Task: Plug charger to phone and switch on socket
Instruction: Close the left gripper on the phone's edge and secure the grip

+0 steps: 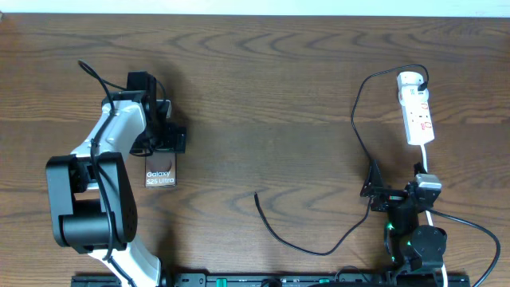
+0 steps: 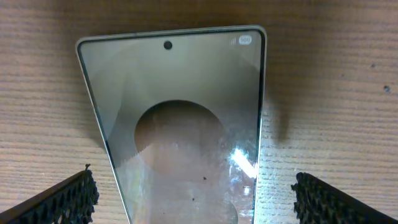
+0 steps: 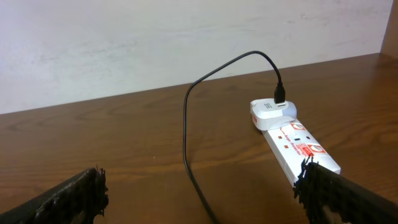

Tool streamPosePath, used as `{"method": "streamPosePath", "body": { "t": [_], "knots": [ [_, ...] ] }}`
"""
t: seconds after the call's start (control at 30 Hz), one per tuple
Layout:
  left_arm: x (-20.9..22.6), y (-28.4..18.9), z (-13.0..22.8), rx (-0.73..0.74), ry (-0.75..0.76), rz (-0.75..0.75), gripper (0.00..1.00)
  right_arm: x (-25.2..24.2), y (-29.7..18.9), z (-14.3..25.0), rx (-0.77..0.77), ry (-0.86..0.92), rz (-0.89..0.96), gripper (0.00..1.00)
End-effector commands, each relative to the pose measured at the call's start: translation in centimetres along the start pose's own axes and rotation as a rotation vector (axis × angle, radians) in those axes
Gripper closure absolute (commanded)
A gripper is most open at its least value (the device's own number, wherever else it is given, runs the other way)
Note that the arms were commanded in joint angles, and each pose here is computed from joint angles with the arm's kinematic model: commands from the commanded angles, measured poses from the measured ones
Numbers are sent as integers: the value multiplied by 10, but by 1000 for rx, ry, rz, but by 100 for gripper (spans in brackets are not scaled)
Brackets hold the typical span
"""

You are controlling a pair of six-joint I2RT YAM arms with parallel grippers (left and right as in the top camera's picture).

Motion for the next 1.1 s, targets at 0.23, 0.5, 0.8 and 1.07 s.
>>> {"method": "streamPosePath", "body": {
  "t": [0.23, 0.5, 0.8, 1.07],
  "knots": [
    [-2, 17, 14, 54, 13, -2, 2, 0, 0, 1, 1, -8, -2, 1],
    [-4, 24, 21, 67, 12, 1, 2, 0, 0, 1, 1, -8, -2, 1],
    [-4, 24, 21, 68, -8, 0, 2, 0, 0, 1, 1, -8, -2, 1],
    [-4, 24, 22, 72, -11, 1, 2, 0, 0, 1, 1, -8, -2, 1]
  ]
}}
Point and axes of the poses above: each gripper's point midway between its finger pads, its own y axis out along the fingers, its own x axis along the line the jaws close on, z = x × y, the point moved 8 cm from there along -y, back along the fingers, and after that the axes turned 11 degrees about y, right-handed, at the moved point
